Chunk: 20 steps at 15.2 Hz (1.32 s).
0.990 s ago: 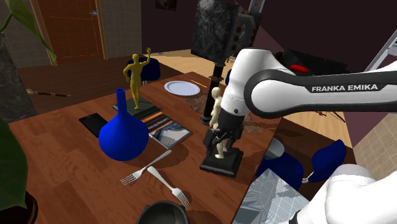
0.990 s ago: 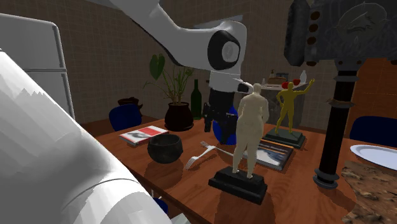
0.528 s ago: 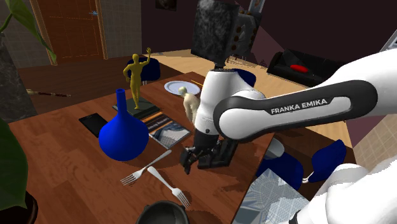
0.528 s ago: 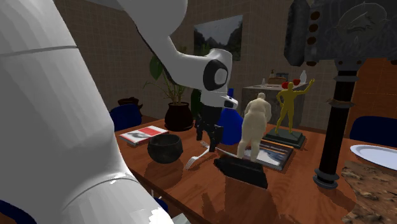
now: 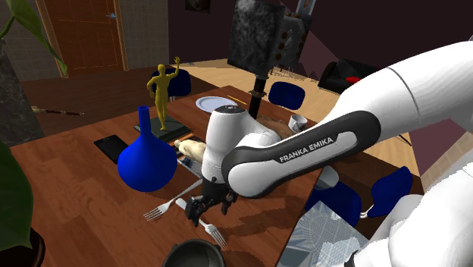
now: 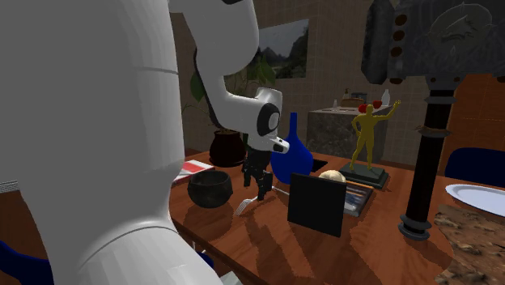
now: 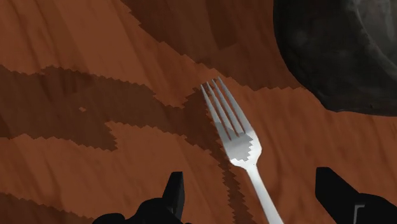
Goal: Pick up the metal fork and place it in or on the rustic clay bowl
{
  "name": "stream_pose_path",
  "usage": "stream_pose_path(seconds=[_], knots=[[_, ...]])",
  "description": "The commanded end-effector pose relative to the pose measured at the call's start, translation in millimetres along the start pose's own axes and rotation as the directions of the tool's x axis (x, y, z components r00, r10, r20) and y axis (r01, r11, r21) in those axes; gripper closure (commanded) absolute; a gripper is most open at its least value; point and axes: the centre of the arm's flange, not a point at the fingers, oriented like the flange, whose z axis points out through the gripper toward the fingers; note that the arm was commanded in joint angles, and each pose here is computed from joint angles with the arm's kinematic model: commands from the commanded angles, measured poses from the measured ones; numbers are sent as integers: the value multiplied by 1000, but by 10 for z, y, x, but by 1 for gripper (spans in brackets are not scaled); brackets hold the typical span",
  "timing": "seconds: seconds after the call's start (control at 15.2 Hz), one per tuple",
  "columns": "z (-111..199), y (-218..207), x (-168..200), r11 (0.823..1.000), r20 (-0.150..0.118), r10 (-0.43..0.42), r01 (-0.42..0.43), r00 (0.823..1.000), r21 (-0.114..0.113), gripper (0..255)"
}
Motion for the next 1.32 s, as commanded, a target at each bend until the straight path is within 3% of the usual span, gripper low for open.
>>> stream_pose_path(seconds=[0.0,0.33,0.79,0.86,1.25], knots=[[125,-16,14,1000,0,0,0,1000,1,0],[366,-16,14,1000,0,0,0,1000,1,0],[366,-16,14,1000,0,0,0,1000,1,0],[366,-16,14,1000,0,0,0,1000,1,255],[366,-17,13,1000,0,0,0,1000,1,255]])
